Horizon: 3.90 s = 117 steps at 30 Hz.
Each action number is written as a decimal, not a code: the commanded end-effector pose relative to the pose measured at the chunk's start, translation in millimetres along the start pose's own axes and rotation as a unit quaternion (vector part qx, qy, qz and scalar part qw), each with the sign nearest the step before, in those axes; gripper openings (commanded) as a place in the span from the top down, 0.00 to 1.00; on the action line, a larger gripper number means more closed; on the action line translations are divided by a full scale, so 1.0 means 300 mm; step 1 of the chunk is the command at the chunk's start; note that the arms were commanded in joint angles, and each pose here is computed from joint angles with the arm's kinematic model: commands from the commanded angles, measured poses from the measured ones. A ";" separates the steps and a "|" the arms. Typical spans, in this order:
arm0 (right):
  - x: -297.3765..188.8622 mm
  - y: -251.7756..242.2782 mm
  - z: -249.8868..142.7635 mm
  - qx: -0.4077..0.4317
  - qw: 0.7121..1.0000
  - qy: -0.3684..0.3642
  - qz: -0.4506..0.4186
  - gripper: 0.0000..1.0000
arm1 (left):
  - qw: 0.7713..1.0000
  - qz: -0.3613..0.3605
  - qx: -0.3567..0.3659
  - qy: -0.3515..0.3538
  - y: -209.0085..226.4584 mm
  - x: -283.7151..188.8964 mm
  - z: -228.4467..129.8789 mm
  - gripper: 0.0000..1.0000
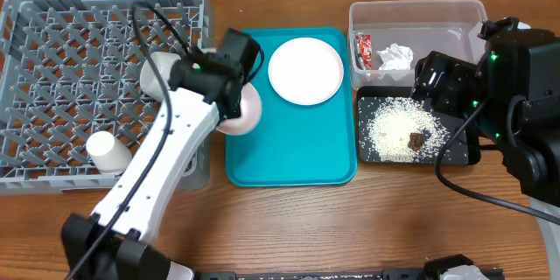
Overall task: Sort waste into correct bins and load items into the dishwasher
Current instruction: 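Place the pink bowl tilted in the dish rack with the left gripper, then grasp the edge of the white plate with the left gripper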
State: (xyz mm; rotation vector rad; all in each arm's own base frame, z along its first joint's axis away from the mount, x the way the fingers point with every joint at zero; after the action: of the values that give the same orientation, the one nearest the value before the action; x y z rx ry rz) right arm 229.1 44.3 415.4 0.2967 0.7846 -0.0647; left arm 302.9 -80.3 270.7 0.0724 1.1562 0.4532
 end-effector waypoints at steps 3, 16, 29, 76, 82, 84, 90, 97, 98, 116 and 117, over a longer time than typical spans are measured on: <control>-0.005 -0.001 0.001 0.001 1.000 -0.001 0.000 0.00 | 0.966 0.223 -0.002 -0.135 0.181 -0.088 0.090 0.96; -0.005 -0.002 -0.002 0.000 1.000 0.001 -0.001 0.00 | 0.913 0.380 -0.079 -0.127 0.447 -0.009 0.158 0.96; -0.005 -0.002 -0.002 0.000 1.000 0.001 -0.001 0.00 | 0.910 0.383 -0.119 -0.101 0.582 0.223 0.301 0.96; -0.005 -0.007 -0.013 -0.001 1.000 0.012 -0.004 0.00 | 0.883 0.465 0.071 -0.016 0.479 0.669 0.411 0.96; -0.005 -0.007 -0.013 -0.001 1.000 0.013 -0.004 0.00 | 0.881 0.464 0.087 -0.009 0.447 0.691 0.403 0.96; -0.005 -0.006 -0.013 -0.001 1.000 0.012 -0.004 0.00 | 0.878 0.471 0.085 -0.017 0.432 0.680 0.409 0.96; -0.005 -0.007 -0.013 -0.001 1.000 0.013 -0.004 0.00 | 0.873 0.476 0.099 -0.023 0.389 0.661 0.414 0.96; -0.005 -0.006 -0.013 -0.001 1.000 0.012 -0.004 0.00 | 0.870 0.485 0.079 -0.050 0.340 0.623 0.418 0.54; -0.005 -0.006 -0.013 -0.001 1.000 0.012 -0.004 0.00 | 0.871 0.483 0.078 -0.055 0.332 0.610 0.420 0.51; -0.005 -0.007 -0.013 -0.001 1.000 0.012 -0.004 0.00 | 0.891 0.399 0.031 -0.213 0.204 0.122 0.431 0.06; -0.005 -0.006 -0.013 -0.001 1.000 0.012 -0.004 0.00 | 0.894 0.385 0.030 -0.228 0.190 0.076 0.424 0.05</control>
State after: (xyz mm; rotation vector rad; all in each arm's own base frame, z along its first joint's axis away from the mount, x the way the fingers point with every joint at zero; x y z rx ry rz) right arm 225.6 43.7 411.9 0.2903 0.8159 -0.0699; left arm 421.9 22.5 285.6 0.7507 0.7380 1.0729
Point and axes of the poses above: each gripper's point midway between its finger pads, its own x axis out along the fingers, its own y axis along the line the jaws close on, z = x × y, the point moved 9 cm from there along -x, back along the fingers, and after that the axes turned 2 degrees about -x, right-handed, at the moved point
